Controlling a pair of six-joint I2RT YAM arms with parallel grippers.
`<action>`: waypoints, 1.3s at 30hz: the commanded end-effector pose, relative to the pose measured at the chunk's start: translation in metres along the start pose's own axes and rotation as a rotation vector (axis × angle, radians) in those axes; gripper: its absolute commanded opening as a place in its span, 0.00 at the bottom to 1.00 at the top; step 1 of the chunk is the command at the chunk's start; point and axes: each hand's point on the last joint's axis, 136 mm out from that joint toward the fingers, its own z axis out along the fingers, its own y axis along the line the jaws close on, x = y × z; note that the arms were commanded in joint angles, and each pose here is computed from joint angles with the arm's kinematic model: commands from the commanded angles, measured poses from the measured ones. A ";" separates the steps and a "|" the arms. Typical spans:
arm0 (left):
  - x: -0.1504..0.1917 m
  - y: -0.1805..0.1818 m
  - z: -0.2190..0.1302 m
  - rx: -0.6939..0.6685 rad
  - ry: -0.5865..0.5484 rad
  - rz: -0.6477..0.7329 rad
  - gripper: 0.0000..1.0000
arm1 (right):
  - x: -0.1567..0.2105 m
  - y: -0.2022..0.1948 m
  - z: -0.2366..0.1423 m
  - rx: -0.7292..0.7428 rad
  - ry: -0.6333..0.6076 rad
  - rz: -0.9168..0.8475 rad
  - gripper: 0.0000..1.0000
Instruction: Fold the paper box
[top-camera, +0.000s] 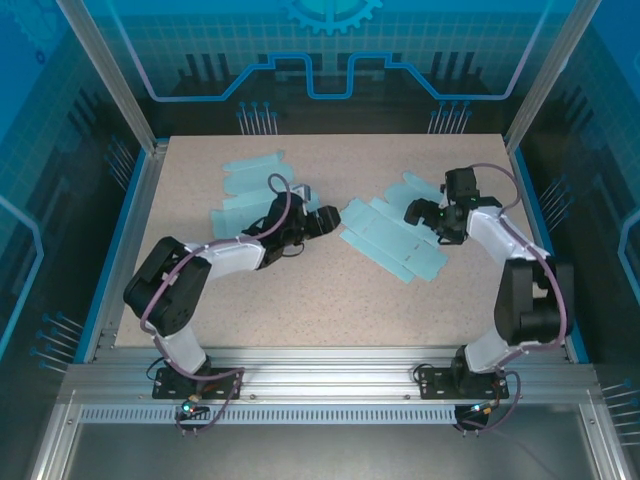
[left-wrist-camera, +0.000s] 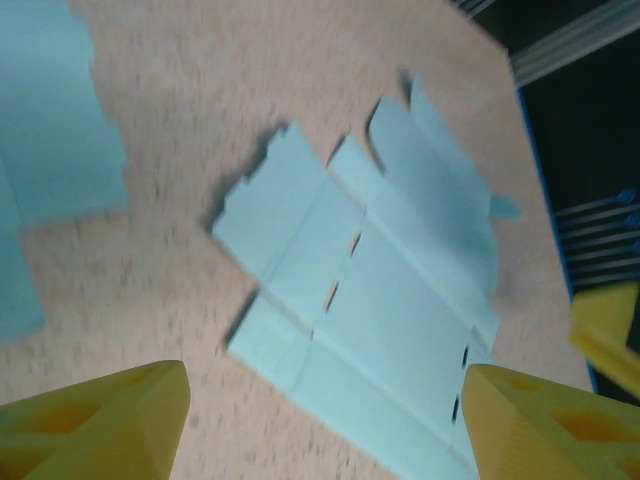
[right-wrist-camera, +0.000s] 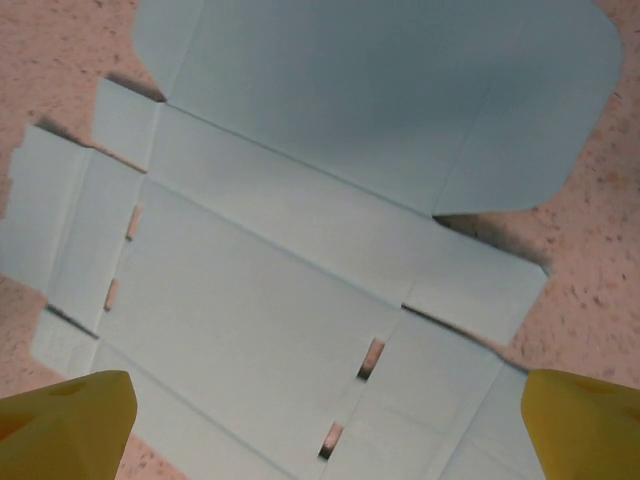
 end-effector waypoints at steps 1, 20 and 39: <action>0.018 0.005 -0.004 -0.036 0.035 -0.027 0.72 | -0.002 0.005 0.014 -0.040 0.064 -0.030 0.99; 0.034 0.015 0.046 -0.077 0.099 0.069 0.58 | 0.075 0.053 0.039 -0.245 0.237 0.011 0.97; 0.032 0.022 0.053 -0.116 0.108 0.181 0.48 | -0.024 0.014 -0.010 -0.191 -0.039 0.083 0.94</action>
